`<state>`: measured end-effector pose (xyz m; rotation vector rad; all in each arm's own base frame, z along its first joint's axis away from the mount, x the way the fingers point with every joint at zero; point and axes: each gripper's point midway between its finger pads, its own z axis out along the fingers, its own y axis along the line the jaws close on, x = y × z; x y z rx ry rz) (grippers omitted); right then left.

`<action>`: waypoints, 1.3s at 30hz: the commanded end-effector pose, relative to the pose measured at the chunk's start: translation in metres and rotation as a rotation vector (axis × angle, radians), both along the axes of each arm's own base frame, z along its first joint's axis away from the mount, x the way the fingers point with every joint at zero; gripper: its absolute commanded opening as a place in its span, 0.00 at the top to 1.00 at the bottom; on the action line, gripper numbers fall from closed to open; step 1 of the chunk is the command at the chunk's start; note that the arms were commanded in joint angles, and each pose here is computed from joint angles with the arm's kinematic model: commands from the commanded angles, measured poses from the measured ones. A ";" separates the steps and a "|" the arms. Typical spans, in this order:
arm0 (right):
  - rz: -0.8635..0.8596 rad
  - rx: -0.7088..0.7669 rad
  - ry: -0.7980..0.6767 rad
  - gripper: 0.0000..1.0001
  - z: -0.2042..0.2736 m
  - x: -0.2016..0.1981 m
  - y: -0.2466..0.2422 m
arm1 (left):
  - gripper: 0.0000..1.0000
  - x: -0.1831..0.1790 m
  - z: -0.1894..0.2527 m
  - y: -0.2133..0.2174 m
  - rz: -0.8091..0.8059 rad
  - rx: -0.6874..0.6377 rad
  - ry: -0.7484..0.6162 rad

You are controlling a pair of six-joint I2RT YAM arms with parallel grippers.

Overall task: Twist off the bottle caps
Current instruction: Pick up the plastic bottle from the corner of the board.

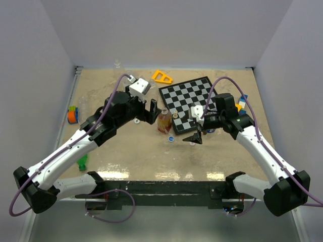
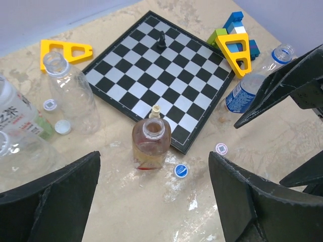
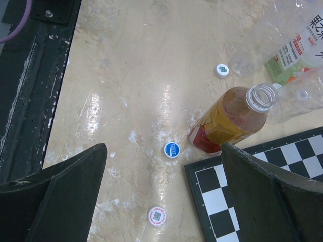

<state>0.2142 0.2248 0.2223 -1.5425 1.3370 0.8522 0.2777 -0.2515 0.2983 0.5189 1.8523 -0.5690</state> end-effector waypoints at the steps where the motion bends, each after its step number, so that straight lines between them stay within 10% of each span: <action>1: -0.003 0.008 -0.034 0.02 0.007 -0.002 -0.003 | 0.07 -0.004 0.022 0.023 0.054 0.006 -0.070; 39: -0.008 0.007 -0.051 0.02 0.008 -0.003 -0.006 | 0.00 -0.005 -0.059 0.159 0.503 0.114 -0.040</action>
